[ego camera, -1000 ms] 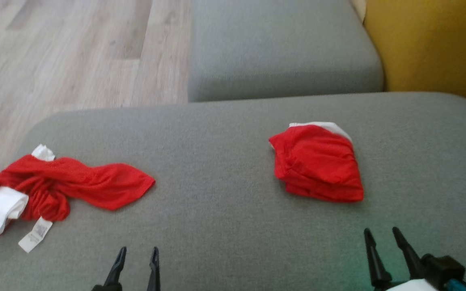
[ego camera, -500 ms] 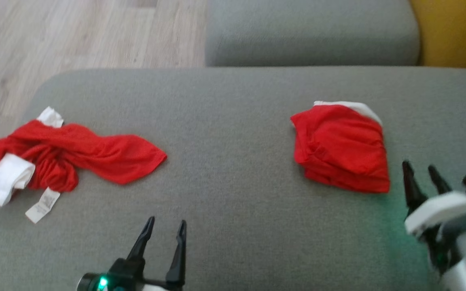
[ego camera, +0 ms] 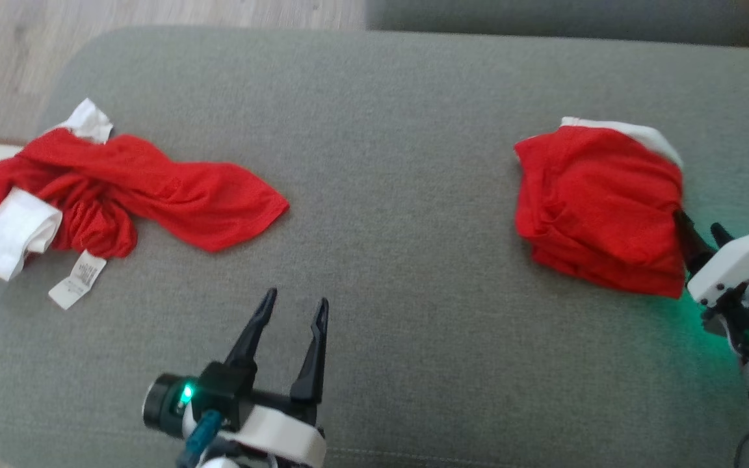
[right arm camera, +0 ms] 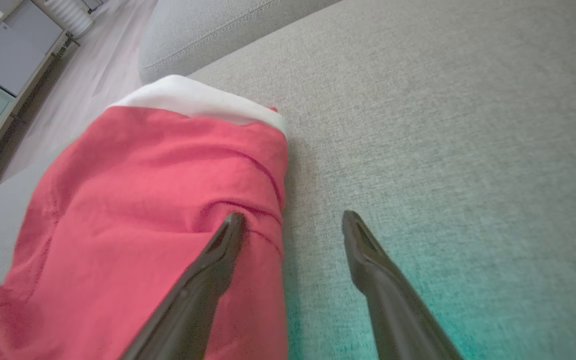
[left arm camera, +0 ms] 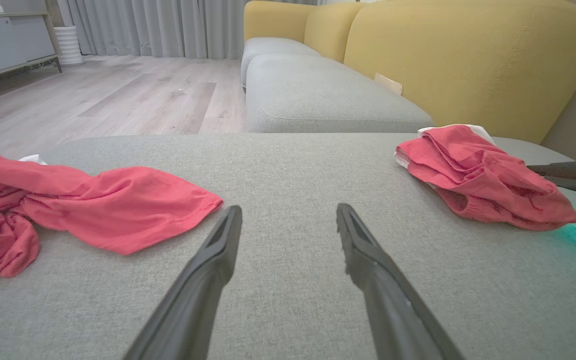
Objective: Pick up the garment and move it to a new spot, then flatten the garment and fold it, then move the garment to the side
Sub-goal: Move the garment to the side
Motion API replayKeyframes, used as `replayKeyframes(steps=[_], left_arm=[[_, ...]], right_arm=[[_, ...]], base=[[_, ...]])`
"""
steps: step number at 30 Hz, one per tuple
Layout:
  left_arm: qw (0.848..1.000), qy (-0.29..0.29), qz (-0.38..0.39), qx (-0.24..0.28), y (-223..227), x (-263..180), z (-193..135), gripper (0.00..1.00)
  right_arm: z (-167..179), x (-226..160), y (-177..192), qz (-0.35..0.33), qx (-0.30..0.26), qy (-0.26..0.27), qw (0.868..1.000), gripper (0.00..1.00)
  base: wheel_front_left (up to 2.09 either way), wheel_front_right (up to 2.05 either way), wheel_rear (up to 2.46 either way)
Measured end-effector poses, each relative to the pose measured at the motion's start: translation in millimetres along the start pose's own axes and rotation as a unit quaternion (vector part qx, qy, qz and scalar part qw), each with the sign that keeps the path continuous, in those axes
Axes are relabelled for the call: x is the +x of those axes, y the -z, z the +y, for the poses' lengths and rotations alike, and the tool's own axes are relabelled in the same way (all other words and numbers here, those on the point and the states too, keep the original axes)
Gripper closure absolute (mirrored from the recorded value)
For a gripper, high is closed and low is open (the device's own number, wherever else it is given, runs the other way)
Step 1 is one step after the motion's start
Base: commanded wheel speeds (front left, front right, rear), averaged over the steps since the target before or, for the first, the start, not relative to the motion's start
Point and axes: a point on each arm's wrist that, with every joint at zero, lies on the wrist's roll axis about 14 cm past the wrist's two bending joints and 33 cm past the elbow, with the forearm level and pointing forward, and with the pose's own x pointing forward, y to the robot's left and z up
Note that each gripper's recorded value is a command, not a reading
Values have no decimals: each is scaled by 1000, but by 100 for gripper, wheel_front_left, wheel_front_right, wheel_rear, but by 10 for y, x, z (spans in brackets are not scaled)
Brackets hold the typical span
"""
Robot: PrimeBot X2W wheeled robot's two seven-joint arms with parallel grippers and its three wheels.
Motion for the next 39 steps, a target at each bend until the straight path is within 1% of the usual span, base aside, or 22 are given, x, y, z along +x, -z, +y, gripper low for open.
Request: replayKeyframes(steps=[3,4,5,6,7,8,11,13,15,17,22,25,29,34,35,36,38,39], left_arm=[[1000,-7,0,2,-1,73,47,0],[1000,-9,-1,3,-7,95,60,0],[1000,-10,-2,4,-15,115,68,0],[1000,-10,-3,4,-21,129,71,0],[1000,-12,-3,5,-21,138,74,0],[1000,-10,-3,4,-16,144,63,0],[1000,-4,-5,2,-25,175,28,0],[1000,-1,-10,1,-57,213,7,0],[1000,4,-17,-1,-99,278,-23,0],[1000,12,-24,-7,-133,366,-59,0],[999,41,-30,-15,-135,610,-185,0],[998,59,-31,-23,-103,755,-264,0],[995,87,-32,-33,-47,944,-378,0],[993,105,-36,-39,26,1146,-455,0],[993,105,-36,-39,26,1146,-455,0],[993,107,-36,-41,41,1181,-463,0],[992,115,-38,-41,63,1241,-489,0],[991,121,-39,-41,88,1287,-507,0]], right_arm=[[-21,108,35,17,-7,5,1000,0],[-9,137,59,24,-8,3,1000,7],[16,159,94,34,-9,0,999,34],[49,172,139,46,-8,-4,999,69],[74,173,186,59,-7,-8,998,91],[95,168,221,68,-8,-12,998,100],[107,150,200,72,-28,-20,997,100],[26,130,110,63,-53,-17,996,100],[-157,93,8,58,-103,-2,993,100],[-387,46,-95,56,-152,20,987,100],[-881,-13,-450,39,-207,74,975,100],[-1154,-48,-728,18,-242,108,964,100],[-1483,-98,-952,10,-285,150,946,100],[-1665,-84,-1056,10,-331,177,927,100],[-1665,-84,-1056,10,-331,177,927,100],[-1702,-90,-1092,8,-343,184,921,100],[-1784,-111,-1187,-1,-351,200,915,100],[-1860,-137,-1278,-10,-358,217,908,100]], base=[[0,0,0],[0,0,0],[0,0,0],[0,0,0],[0,0,0],[0,0,0],[0,0,0],[0,0,0],[0,0,0],[0,0,0],[0,0,0],[0,0,0],[0,0,0],[0,0,0],[0,0,0],[0,0,0],[0,0,0],[0,0,0]])
